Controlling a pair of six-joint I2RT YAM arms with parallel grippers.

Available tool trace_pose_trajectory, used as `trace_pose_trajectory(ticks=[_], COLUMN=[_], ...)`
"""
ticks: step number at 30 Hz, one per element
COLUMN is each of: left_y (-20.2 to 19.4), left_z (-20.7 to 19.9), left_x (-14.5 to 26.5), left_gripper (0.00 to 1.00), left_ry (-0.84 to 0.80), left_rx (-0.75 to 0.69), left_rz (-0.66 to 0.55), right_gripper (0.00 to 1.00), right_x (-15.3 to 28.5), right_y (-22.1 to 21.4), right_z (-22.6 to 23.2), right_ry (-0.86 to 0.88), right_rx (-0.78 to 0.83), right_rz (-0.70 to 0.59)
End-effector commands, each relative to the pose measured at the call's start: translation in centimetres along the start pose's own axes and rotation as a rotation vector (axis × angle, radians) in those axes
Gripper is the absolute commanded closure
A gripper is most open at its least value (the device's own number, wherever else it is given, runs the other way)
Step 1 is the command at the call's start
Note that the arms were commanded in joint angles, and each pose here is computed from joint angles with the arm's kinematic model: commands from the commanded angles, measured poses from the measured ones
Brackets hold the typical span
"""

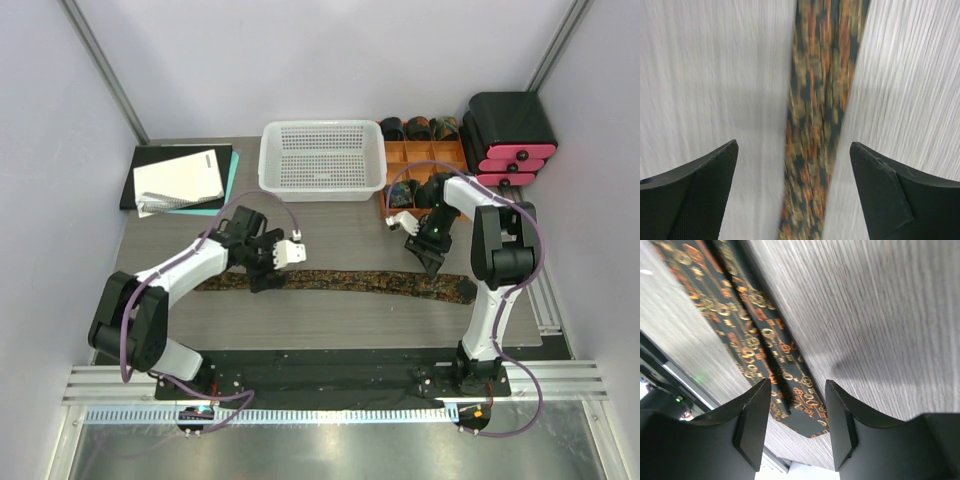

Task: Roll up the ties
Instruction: Flatten out the tie at the center of the board.

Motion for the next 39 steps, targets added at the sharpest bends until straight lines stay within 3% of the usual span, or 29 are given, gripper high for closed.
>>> trace_pose_trajectory(ticks=[1, 10, 13, 23, 27, 31, 32, 36, 37, 39], left_y=[4.9, 10.0, 10.8, 11.2, 12.1, 13.5, 13.6, 14.1, 13.9, 13.1], left_z=[1.7, 0.9, -0.3, -2.4, -1.8, -0.6, -0.4, 2.2, 2.8, 4.6], left_x=[-2.2, -8.6, -9.4, -10.1, -9.7, -7.8, -7.1, -0.6, 1.0, 5.8], left_gripper=[0.06, 0.14, 0.25, 0.83, 0.71, 0.34, 0.31, 0.14, 0.05, 0.00], left_ry=[0.011, -0.066, -0.084, -0.117, -0.101, -0.035, -0.018, 0.127, 0.168, 0.281], left_rx=[0.006, -0.043, -0.079, -0.132, -0.119, -0.074, -0.056, 0.110, 0.149, 0.274], left_rz=[-0.090, -0.051, -0.033, -0.037, -0.048, -0.087, -0.099, -0.205, -0.226, -0.306], right_gripper=[0.46, 0.49, 0.50, 0.53, 0.54, 0.53, 0.53, 0.51, 0.50, 0.48], right_x=[3.4, 2.8, 2.3, -0.7, -0.4, 0.1, 0.5, 2.7, 3.6, 7.1], right_y=[1.4, 0.1, -0.9, -3.4, -3.2, -4.0, -3.9, -3.0, -2.8, -1.4], right_z=[2.1, 3.0, 3.3, 0.1, -1.9, -2.6, -2.5, -2.4, -2.0, -1.4], right_ry=[-0.005, -0.006, -0.006, -0.051, -0.074, -0.083, -0.094, -0.133, -0.132, -0.190], right_rx=[0.049, -0.031, -0.048, -0.108, -0.096, -0.083, -0.071, -0.050, -0.051, -0.043], right_rz=[-0.128, -0.092, -0.062, 0.029, 0.036, 0.031, 0.022, -0.050, -0.073, -0.172])
Point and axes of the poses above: each gripper's point midway between its finger pads, its own x axis back along the fingers, its own z axis along the line the jaws close on, y = z × x, the point moved 5 cm from there along x, back along the fingers, and after that the axes turned 7 degrees about -x, right-handed, at the moved point
